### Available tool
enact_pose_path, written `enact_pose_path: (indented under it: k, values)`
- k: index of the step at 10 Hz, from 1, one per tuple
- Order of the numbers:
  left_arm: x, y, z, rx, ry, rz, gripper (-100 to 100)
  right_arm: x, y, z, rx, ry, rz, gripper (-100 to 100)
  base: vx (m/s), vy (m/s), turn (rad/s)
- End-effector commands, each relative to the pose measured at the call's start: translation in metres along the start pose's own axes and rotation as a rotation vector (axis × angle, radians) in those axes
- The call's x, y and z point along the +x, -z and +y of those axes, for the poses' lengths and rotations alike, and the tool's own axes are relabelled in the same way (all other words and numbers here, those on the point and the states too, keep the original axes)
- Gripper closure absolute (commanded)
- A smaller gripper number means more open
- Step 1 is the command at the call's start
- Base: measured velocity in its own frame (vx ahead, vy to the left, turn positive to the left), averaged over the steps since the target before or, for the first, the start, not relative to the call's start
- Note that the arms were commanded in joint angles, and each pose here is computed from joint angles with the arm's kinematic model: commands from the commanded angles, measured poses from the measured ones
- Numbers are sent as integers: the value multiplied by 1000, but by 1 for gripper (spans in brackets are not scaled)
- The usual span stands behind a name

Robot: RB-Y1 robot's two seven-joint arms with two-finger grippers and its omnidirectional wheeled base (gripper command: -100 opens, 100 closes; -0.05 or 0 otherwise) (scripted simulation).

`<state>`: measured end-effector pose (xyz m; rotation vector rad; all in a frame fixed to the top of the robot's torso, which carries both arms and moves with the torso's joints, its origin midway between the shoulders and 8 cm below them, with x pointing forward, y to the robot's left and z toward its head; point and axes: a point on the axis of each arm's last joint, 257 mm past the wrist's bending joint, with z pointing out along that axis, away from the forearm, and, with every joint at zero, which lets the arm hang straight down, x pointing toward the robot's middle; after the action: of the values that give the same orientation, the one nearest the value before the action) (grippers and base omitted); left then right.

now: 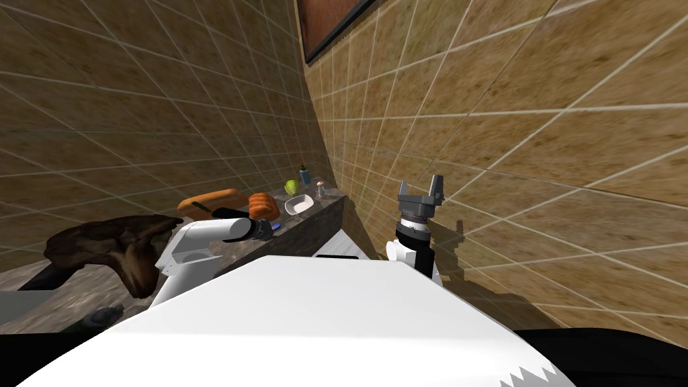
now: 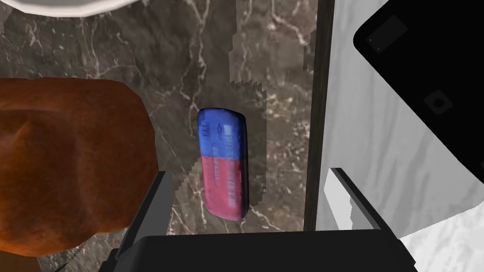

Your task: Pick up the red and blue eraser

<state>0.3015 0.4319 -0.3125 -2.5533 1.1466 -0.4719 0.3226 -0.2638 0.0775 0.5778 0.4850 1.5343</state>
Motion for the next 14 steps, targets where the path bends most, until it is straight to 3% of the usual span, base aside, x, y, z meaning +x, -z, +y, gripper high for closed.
enact_pose_path:
  k: [1, 7, 9, 10, 11, 12, 14]
  values:
    - [-12, 2, 10, -46, 30, -26, -100, 0, 0, 0, 0, 0, 0, 0, 45, 37, -91]
    - [-51, 10, 40, -182, 124, -108, -100, 0, 0, 0, 0, 0, 0, 0, 59, 46, -91]
    - [-62, 13, 47, -214, 147, -132, -100, 0, 0, 0, 0, 0, 0, 0, 48, 52, -67]
    - [-58, 12, 43, -202, 138, -122, -100, 0, 0, 0, 0, 0, 0, 0, 21, 25, -14]
    - [-59, 12, 43, -205, 140, -125, 0, 0, 0, 0, 0, 0, 0, 0, 4, 5, 2]
    - [-60, 5, 43, -204, 141, -124, -100, 0, 0, 0, 0, 0, 0, 0, 0, 0, 0]
    - [-62, -5, 43, -204, 142, -124, -100, 0, 0, 0, 0, 0, 0, 0, -5, -11, -7]
